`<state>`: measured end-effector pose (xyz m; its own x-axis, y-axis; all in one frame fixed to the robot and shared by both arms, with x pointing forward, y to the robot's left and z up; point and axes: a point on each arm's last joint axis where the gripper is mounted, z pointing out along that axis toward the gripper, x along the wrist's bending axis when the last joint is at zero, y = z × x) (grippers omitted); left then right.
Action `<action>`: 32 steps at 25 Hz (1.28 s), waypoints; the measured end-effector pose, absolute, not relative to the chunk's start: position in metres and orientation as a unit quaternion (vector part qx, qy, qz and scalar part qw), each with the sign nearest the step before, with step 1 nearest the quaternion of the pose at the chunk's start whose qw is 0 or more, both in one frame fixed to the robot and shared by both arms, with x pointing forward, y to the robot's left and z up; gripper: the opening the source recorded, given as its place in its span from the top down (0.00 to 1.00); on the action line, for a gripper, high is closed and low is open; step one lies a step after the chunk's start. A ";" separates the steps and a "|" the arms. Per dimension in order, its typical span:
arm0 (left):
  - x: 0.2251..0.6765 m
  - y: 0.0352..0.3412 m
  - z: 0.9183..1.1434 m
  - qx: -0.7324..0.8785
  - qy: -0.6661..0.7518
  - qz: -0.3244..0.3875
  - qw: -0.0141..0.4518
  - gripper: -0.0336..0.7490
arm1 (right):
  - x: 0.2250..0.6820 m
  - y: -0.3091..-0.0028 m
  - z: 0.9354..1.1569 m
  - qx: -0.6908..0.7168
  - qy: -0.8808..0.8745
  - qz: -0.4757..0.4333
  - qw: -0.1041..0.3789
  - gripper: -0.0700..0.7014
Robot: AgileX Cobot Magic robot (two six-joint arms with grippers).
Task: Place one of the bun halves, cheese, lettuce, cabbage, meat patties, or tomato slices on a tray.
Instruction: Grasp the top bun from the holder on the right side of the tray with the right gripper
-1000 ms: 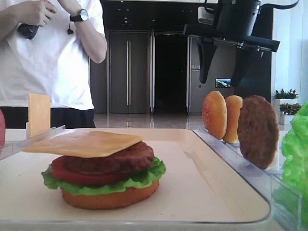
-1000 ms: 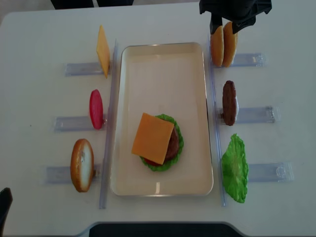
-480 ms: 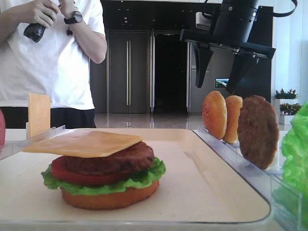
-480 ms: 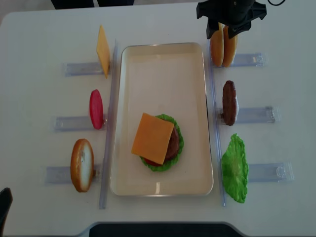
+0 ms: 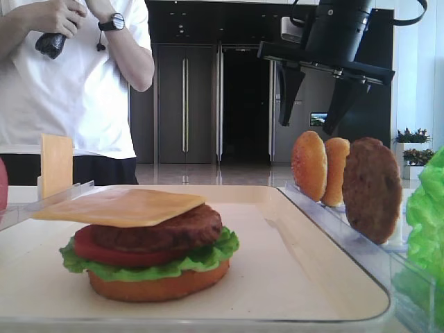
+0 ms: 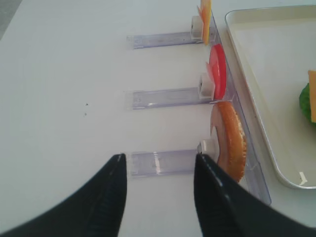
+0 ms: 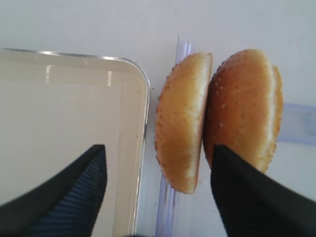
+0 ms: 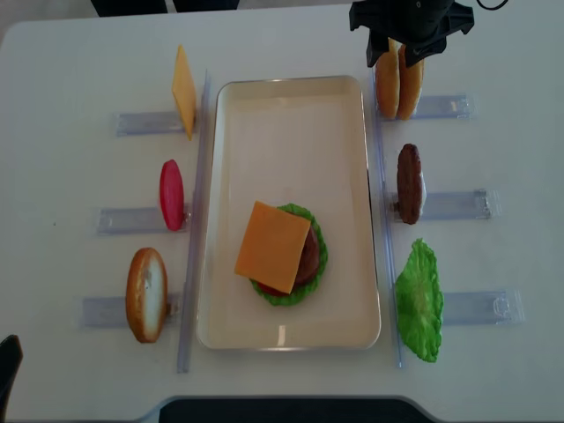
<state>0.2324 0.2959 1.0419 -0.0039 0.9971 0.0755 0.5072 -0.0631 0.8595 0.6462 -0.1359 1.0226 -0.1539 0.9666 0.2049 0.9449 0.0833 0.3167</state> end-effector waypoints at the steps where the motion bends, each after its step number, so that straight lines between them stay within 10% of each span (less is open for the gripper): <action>1: 0.232 0.296 1.042 0.625 0.601 0.375 0.327 0.52 | 0.646 -0.136 1.022 0.650 0.735 0.190 0.027 0.31; 32: 0.232 0.296 1.042 0.625 0.601 0.375 0.327 0.52 | 0.655 -0.132 0.996 0.639 0.749 0.175 0.022 0.42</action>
<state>0.2324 0.2959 1.0419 -0.0039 0.9971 0.0755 0.5072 -0.0631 0.8595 0.6549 -0.1324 0.9957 -0.1829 0.9645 0.1904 0.9493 0.1229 0.2894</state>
